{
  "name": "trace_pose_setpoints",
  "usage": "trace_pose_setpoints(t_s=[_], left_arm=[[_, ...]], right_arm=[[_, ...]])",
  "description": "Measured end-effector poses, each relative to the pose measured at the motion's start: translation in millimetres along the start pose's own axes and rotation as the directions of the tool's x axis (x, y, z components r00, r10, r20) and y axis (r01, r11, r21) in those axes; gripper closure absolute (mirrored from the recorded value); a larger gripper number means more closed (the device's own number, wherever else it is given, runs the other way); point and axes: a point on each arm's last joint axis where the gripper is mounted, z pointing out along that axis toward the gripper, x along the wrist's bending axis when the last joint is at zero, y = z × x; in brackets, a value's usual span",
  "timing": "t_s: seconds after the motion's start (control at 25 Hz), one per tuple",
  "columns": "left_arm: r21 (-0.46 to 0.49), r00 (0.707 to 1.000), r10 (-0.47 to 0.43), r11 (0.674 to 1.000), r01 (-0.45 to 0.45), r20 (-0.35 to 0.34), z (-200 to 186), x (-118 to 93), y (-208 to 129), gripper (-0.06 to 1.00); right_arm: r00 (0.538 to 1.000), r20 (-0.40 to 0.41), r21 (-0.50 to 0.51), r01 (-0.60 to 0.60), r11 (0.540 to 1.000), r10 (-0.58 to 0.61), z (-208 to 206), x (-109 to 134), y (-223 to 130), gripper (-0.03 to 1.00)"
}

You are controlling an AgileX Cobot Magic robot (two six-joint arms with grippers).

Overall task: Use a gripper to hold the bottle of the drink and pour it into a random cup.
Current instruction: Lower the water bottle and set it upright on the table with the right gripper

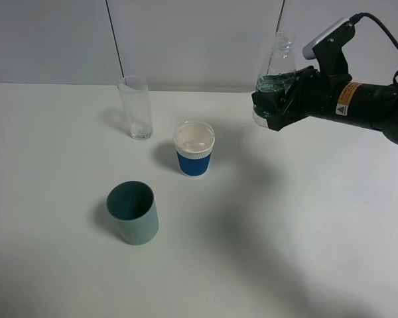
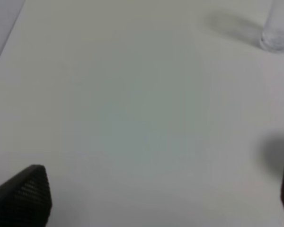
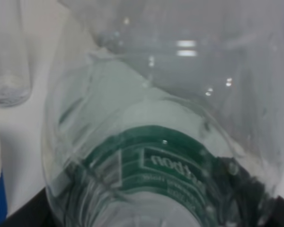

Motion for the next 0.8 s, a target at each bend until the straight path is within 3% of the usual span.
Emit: trace_pose_setpoints(t_s=[0.44,0.8], left_arm=[[0.000,1.000,0.000,1.000,0.000,0.000,0.0,0.0,0.0,-0.04],[0.000,1.000,0.000,1.000,0.000,0.000,0.0,0.0,0.0,-0.04]], right_arm=[[0.993,0.040,0.033,-0.117,0.993,0.115,18.2,-3.7,-36.5,0.42],[0.999,0.006,-0.001,-0.044,0.999,0.044,28.4,0.1,-56.1,0.42]])
